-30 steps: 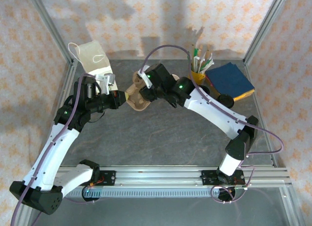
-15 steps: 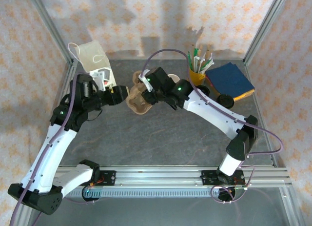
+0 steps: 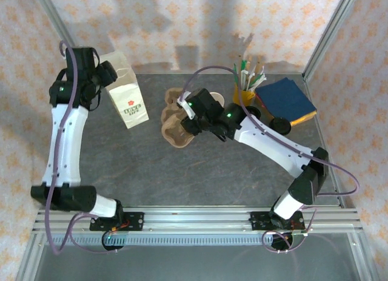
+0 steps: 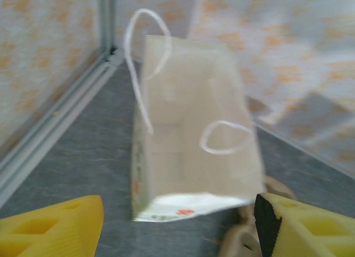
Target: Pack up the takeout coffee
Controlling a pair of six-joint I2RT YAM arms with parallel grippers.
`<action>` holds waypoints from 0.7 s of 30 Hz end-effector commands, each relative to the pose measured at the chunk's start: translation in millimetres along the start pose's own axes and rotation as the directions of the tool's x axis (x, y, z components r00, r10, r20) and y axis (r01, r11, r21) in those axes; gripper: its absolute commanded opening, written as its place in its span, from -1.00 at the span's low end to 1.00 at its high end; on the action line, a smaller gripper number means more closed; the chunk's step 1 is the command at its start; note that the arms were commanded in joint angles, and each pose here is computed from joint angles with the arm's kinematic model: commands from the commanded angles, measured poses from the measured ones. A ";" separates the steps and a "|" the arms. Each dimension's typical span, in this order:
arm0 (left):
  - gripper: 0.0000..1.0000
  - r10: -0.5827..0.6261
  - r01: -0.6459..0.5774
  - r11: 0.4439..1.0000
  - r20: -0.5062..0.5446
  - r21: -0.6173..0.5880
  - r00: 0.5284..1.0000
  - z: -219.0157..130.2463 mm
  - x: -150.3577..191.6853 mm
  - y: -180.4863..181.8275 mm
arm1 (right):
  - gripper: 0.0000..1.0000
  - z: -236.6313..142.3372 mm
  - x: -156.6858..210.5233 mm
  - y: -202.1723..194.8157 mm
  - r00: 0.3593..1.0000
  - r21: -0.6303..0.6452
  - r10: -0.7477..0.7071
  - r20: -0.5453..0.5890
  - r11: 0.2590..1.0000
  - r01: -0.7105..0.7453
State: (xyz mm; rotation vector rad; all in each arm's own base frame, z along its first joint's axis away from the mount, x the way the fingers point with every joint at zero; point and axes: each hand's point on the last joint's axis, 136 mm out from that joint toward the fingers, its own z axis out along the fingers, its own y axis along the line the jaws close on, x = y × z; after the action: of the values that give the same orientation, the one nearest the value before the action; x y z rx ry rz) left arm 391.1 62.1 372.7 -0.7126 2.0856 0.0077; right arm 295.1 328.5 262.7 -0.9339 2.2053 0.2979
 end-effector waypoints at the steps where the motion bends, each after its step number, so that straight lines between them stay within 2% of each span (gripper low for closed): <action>1: 0.42 0.026 -0.035 0.990 -0.069 -0.136 0.997 15.7 1.4 30.0 | -0.31 -18.3 -3.3 -0.7 0.999 -0.009 0.016 0.038 1.000 -0.016; 13: -0.05 -0.001 -0.026 0.995 -0.272 -0.096 0.962 100.6 15.4 35.8 | -0.31 -25.9 4.1 -1.0 0.999 -0.016 0.025 0.044 1.000 -0.025; 21: -0.07 -0.008 -0.005 0.999 -0.278 -0.048 0.960 103.6 14.4 26.1 | -0.30 -28.2 4.3 -1.2 0.999 -0.016 0.025 0.047 1.000 -0.024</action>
State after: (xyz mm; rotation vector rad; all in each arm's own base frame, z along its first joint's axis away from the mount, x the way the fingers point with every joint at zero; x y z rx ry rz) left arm 457.6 108.5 277.1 -0.8099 2.3715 -0.0162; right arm 282.1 316.4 272.6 -0.9224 2.1875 0.3306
